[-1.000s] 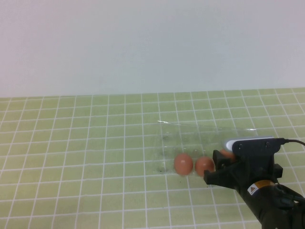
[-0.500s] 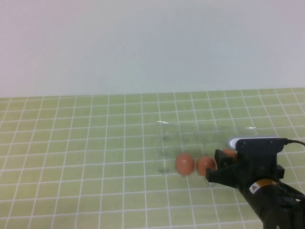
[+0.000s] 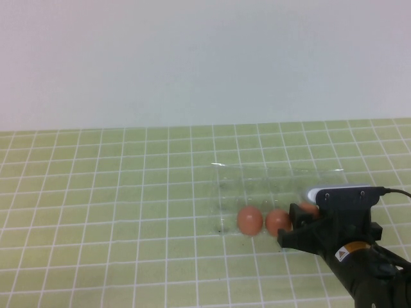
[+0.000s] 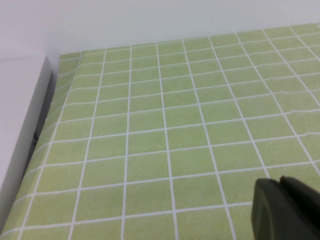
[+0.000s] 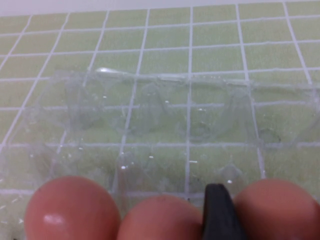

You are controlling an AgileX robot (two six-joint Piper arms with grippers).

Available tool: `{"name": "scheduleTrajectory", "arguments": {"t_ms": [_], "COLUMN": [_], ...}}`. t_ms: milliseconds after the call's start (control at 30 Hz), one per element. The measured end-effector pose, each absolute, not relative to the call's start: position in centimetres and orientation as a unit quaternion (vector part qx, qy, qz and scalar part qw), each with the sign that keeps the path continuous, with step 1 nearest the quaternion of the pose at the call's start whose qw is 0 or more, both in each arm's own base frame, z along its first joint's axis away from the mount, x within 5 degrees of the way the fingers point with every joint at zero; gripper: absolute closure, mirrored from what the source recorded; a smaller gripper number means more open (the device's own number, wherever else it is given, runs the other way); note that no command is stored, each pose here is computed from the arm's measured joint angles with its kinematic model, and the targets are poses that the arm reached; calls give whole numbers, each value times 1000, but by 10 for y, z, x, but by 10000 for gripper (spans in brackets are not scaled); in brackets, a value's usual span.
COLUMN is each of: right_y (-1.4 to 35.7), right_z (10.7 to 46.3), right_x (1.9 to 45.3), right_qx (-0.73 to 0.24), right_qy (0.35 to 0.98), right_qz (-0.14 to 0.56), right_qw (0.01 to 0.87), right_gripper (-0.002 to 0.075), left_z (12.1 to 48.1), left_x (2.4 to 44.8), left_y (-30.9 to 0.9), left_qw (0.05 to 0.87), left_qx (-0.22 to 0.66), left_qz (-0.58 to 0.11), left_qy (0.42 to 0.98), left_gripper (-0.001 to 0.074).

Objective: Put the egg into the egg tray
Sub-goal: Place the egg in the egg tray

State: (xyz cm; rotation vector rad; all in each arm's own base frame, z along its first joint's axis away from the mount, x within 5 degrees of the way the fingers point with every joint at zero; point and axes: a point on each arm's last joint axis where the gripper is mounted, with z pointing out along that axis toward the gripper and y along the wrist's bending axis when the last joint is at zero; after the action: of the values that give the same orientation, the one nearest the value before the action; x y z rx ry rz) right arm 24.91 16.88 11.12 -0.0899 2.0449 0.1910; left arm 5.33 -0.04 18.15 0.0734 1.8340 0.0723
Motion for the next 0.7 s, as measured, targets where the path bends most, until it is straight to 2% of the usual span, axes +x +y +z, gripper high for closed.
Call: {"name": "scheduleTrajectory", "arguments": {"t_ms": [200, 433, 700], "right_y": [170, 171, 173], "right_z": [111, 112, 114], "right_x": [249, 249, 249], "right_qx": [-47, -63, -72], "right_qy": [851, 849, 845], "right_qz": [78, 80, 84], "right_qw": [518, 519, 523], "right_gripper": [335, 279, 270], "left_z": [182, 182, 182], "left_x": [53, 53, 53], "left_y": [0, 0, 0], "left_qw": [607, 607, 607], "left_qx": [32, 32, 32], "left_qz": [31, 31, 31], "left_qy": [793, 793, 793], "left_gripper": [737, 737, 737]}}
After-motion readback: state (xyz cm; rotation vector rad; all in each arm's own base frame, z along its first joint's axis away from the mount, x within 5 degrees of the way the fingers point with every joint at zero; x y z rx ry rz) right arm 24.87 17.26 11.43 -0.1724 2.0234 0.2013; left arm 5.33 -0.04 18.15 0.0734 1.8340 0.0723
